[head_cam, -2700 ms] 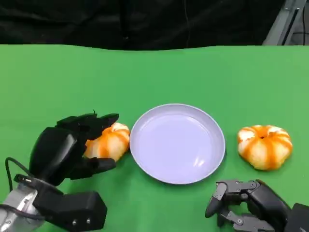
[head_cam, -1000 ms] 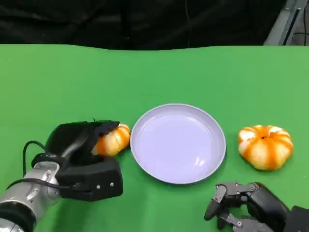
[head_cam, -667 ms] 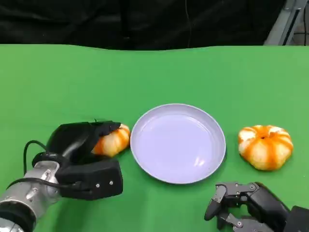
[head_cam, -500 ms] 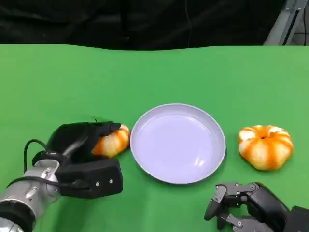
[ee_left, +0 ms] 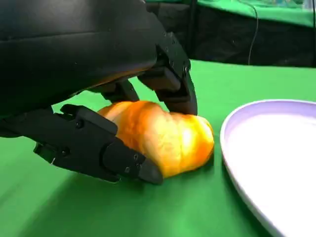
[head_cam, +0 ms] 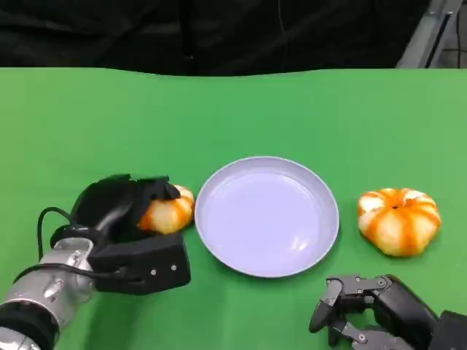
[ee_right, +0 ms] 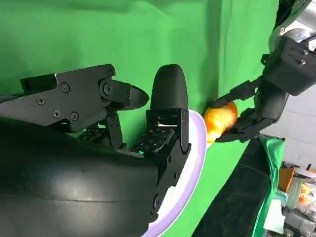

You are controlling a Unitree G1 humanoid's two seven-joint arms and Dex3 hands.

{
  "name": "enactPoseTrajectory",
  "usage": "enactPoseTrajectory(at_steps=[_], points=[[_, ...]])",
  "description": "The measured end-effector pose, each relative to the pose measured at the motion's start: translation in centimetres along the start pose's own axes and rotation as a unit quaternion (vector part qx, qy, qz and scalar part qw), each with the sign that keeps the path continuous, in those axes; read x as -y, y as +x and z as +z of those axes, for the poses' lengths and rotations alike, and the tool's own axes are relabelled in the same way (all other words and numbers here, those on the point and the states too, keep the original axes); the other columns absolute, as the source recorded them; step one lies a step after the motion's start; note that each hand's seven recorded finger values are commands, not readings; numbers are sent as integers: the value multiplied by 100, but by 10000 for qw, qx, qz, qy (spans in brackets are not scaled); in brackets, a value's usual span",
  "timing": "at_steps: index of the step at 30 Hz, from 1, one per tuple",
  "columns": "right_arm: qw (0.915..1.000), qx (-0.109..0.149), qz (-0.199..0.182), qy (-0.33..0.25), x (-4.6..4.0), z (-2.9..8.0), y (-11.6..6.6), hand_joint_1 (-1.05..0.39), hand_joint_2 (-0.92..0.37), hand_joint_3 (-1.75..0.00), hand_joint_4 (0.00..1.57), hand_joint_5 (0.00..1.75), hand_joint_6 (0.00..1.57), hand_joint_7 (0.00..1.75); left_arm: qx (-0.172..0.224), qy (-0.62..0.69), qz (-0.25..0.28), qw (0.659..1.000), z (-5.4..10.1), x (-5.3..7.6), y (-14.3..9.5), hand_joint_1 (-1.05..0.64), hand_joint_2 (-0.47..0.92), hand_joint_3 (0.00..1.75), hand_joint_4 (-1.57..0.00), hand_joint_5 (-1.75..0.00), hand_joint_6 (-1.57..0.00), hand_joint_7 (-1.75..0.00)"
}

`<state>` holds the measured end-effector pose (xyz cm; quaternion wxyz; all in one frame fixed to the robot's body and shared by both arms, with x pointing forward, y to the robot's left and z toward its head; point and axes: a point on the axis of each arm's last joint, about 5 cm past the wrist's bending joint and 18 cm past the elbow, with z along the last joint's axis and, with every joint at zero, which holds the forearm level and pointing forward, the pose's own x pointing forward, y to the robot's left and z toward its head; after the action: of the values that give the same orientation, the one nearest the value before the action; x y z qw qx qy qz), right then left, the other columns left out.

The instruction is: Grasp the bread from the table and place it into the plate.

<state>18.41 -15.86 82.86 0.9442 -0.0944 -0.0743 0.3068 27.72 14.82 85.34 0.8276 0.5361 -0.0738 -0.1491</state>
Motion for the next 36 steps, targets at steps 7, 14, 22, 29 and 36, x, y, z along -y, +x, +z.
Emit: enactPoseTrajectory(at_steps=[7,14,22,29,36], points=[[10000,0,0,0,0,0,0,0,-92,-47,71,151,82,104,-10,-6,175,9998,8,33,-11,-14,84,0,-51,-175,-43,-175],[10000,41,1,-19,-1,2,-2,-1,-92,-47,72,151,82,104,-30,-63,343,9994,3,69,-31,-12,84,0,-50,-175,-42,-175],[10000,35,1,-17,-1,0,-2,-1,-92,-47,71,152,81,105,-177,-251,837,9960,-28,146,-111,-10,85,1,-49,-175,-42,-174],[10000,35,6,-15,0,-1,1,1,-92,-48,72,152,82,105,-105,-276,1394,9898,-1,103,-106,-12,85,0,-47,-175,-42,-168],[10000,40,10,-17,1,1,6,1,-92,-48,72,152,81,107,161,-299,1817,9828,49,26,-106,-8,84,0,-48,-175,-49,-158]])
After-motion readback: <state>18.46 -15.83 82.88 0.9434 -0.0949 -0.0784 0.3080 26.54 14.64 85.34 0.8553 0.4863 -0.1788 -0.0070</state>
